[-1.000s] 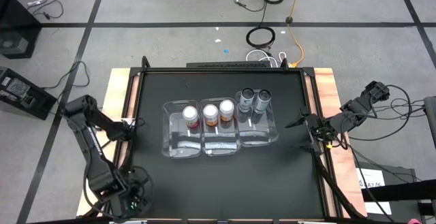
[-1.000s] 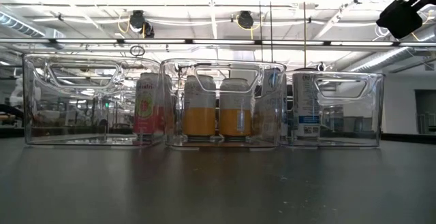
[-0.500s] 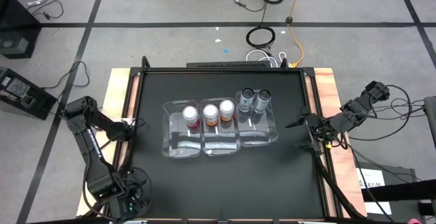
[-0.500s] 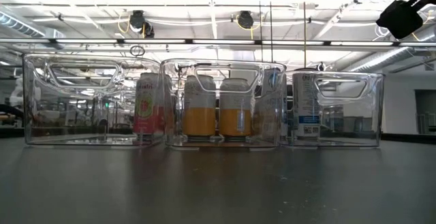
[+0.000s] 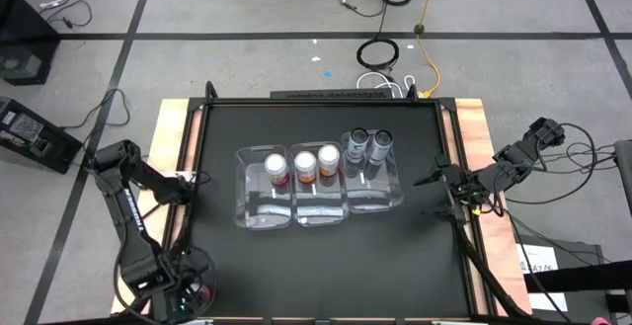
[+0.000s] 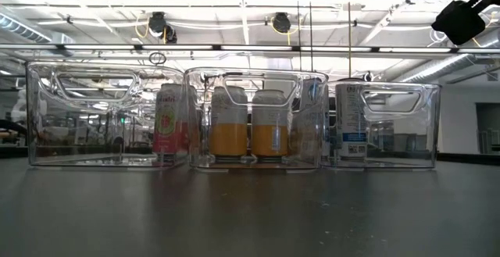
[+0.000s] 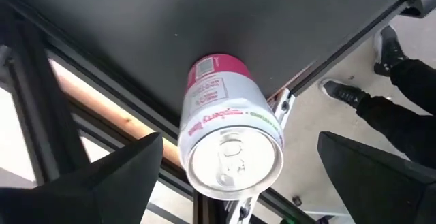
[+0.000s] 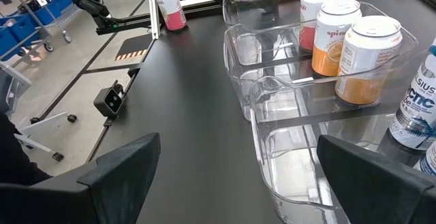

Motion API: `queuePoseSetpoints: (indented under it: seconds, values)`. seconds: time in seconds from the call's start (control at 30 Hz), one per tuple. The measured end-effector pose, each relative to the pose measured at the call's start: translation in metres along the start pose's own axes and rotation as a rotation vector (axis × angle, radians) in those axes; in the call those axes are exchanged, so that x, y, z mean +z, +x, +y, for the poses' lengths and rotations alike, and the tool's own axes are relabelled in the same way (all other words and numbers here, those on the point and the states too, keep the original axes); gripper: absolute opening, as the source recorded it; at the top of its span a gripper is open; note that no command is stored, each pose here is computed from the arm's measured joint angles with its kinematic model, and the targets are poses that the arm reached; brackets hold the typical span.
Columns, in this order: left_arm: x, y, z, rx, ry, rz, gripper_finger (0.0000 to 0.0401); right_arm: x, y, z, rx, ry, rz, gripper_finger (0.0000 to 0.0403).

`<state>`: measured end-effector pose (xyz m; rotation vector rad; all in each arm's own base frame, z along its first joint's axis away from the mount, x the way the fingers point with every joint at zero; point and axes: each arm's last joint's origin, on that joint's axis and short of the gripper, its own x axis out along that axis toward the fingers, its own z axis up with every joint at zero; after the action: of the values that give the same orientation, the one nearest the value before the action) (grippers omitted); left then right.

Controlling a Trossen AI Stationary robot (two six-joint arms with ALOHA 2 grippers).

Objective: Sort soda cans
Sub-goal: Put the red soda can into the transparent bin

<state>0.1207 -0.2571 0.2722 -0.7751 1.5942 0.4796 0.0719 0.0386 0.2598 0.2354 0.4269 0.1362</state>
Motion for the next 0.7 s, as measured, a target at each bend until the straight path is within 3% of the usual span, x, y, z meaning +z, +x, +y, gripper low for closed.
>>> queuePoseSetpoints:
  seconds: [0.13, 0.7]
  values:
    - [-0.002, 0.007, -0.002, -0.021, 0.01, 0.004, 0.04, 0.0, 0.0, 0.0, 0.0, 0.001, 0.0, 0.0389]
    - [-0.01, 0.043, -0.004, 0.07, 0.056, 0.052, 0.04, 0.001, 0.0, 0.0, -0.019, 0.007, -0.017, 0.0389]
